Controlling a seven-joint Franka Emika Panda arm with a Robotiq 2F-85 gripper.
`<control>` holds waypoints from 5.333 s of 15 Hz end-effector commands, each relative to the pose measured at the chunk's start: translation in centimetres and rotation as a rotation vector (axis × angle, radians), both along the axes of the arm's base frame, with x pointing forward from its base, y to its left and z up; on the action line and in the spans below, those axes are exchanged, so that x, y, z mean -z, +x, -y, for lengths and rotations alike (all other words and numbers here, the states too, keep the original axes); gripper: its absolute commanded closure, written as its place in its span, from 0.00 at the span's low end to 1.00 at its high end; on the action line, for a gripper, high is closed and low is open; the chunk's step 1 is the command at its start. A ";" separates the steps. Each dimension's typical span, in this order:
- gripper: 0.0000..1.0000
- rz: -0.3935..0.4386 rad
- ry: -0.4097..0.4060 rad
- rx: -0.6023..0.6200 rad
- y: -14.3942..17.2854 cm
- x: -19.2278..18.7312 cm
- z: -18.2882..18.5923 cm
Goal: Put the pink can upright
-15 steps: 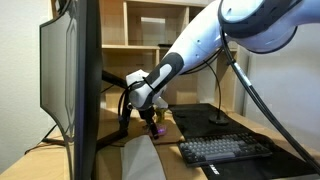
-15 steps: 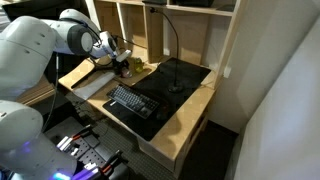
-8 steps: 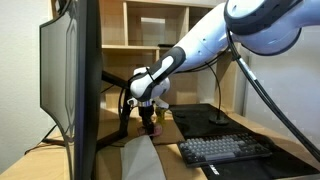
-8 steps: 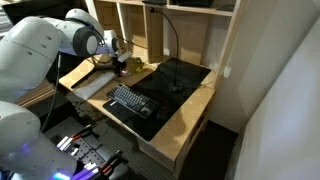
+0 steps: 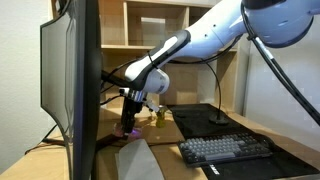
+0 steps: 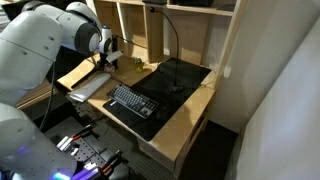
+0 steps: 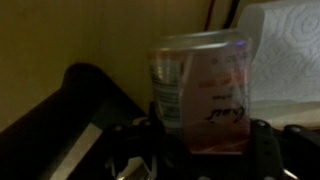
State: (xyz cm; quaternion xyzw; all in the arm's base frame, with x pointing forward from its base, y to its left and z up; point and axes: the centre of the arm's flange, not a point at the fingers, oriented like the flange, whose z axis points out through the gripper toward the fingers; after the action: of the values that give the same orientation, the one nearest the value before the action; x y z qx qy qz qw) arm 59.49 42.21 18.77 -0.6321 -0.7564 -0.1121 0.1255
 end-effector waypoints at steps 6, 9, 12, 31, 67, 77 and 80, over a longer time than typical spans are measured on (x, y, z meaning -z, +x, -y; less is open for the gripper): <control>0.58 0.137 0.453 0.193 -0.6 0.3 15.0; 0.58 0.161 0.591 0.213 -0.3 1.4 19.3; 0.58 0.158 0.728 0.204 -0.5 1.8 21.5; 0.33 -0.085 0.897 0.051 3.2 5.4 22.5; 0.58 -0.139 0.884 0.186 5.8 10.4 23.4; 0.00 -0.133 0.850 0.216 5.8 12.0 25.3; 0.00 -0.125 0.832 0.202 5.3 11.4 25.2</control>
State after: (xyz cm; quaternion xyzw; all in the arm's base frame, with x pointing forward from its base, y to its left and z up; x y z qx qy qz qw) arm 65.69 17.39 7.71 -0.5992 -0.5587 -0.3911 0.4194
